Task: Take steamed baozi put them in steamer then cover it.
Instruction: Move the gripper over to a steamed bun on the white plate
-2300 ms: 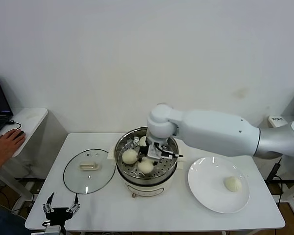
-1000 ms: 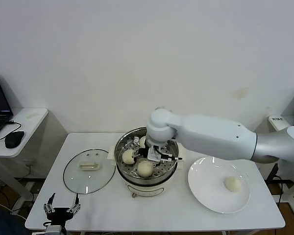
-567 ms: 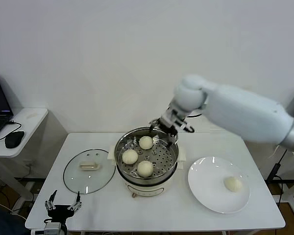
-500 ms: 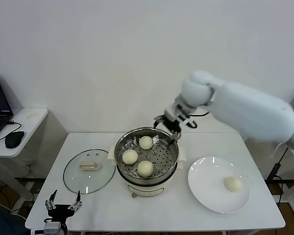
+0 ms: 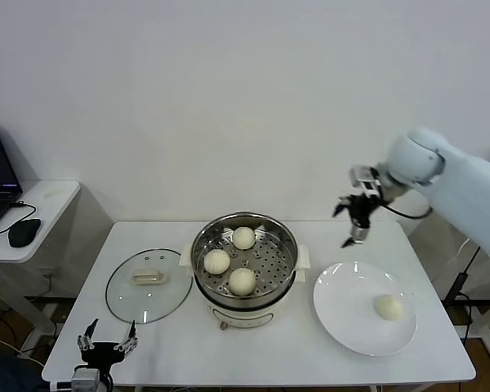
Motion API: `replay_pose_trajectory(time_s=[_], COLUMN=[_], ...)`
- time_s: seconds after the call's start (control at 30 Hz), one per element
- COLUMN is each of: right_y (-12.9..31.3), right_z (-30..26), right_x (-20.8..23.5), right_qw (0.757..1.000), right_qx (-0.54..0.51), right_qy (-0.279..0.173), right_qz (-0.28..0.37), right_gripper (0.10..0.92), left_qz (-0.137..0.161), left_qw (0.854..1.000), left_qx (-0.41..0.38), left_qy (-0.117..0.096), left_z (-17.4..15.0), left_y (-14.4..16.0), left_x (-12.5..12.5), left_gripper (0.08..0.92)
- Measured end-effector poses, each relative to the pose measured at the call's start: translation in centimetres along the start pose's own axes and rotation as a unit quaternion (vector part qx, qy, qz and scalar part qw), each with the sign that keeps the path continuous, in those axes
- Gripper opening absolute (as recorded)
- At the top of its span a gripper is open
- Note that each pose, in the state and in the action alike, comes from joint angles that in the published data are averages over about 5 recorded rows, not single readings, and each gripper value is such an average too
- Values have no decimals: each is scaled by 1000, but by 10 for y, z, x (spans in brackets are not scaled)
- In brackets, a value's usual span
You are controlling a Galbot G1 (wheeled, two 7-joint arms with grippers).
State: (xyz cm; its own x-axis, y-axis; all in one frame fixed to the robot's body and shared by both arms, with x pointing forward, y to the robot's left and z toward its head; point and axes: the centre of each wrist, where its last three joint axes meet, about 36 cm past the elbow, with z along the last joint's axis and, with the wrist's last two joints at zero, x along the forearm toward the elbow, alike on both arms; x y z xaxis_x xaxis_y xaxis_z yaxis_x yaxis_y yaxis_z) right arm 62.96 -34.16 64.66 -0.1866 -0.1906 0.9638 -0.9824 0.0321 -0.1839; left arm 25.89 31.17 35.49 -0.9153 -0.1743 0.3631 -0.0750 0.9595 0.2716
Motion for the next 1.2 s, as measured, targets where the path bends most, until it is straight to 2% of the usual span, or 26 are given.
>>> replay_pose_trajectory(time_s=[0.23, 0.6, 1.2], right_y=[22, 46, 60], right_z=[43, 75, 85], right_x=[-48, -103, -145], right_qw=[997, 991, 986], right_qx=[-44, -52, -38], right_qy=[49, 104, 142], right_qz=[-28, -64, -77], right_gripper=[823, 823, 823], left_qz=[3, 0, -1], left_qw=[1000, 1000, 1000], left_qx=[5, 5, 6], left_qy=[7, 17, 27], left_z=[2, 9, 15], left_y=[0, 2, 2], left_x=[-2, -4, -5], left_gripper=[823, 823, 823])
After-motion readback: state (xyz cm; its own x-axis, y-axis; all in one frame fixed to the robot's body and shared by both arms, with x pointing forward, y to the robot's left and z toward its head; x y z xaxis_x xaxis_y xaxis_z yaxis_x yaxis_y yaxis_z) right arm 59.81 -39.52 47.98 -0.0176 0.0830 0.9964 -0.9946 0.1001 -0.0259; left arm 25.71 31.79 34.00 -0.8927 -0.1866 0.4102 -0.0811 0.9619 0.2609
